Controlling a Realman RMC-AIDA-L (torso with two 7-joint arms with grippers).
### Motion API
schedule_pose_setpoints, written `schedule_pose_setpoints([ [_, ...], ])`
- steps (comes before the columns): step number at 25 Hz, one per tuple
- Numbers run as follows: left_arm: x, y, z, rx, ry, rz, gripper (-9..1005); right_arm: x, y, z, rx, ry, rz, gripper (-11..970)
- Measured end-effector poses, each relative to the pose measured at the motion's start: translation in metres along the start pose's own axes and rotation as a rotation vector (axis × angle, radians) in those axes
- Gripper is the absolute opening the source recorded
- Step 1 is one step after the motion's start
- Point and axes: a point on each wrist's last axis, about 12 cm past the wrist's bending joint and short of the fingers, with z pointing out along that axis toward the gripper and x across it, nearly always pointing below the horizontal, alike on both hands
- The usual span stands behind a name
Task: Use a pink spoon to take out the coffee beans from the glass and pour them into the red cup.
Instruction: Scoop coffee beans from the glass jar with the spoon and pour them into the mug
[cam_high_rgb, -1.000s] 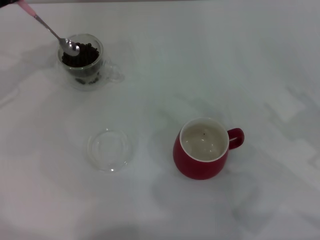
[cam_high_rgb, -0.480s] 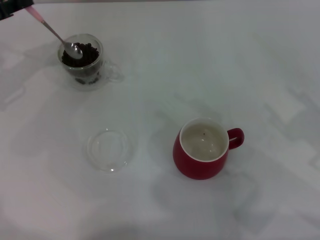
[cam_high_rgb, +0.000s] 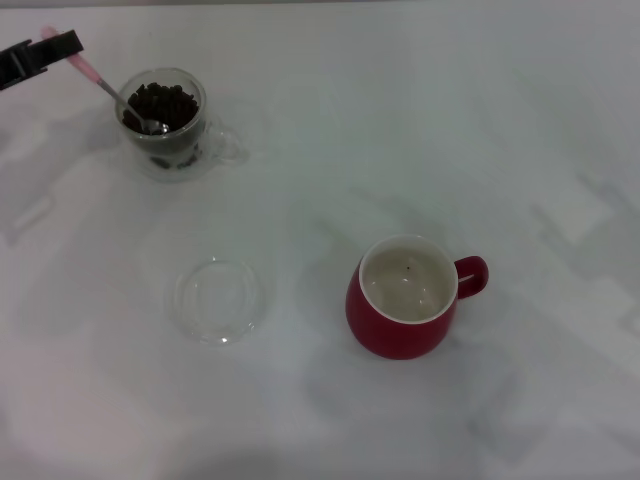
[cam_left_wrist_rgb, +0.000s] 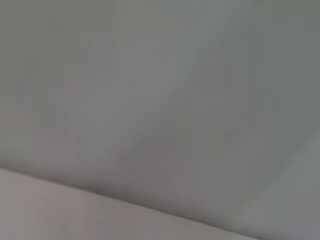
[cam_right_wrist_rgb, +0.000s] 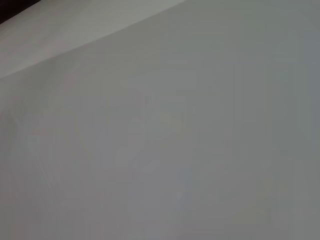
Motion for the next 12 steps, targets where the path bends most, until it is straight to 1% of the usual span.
schedule_pose_setpoints([
  [7,0.016,0.002,-0.003,-0.007,-0.007,-0.084,124,0.000,-0.001,0.000,0.000,0.001,-0.001,708],
  [12,0.025,0.006,-0.010,-0.011,-0.042,-0.199,124,-0.001,-0.001,-0.001,-0.001,-0.003,-0.001,708],
])
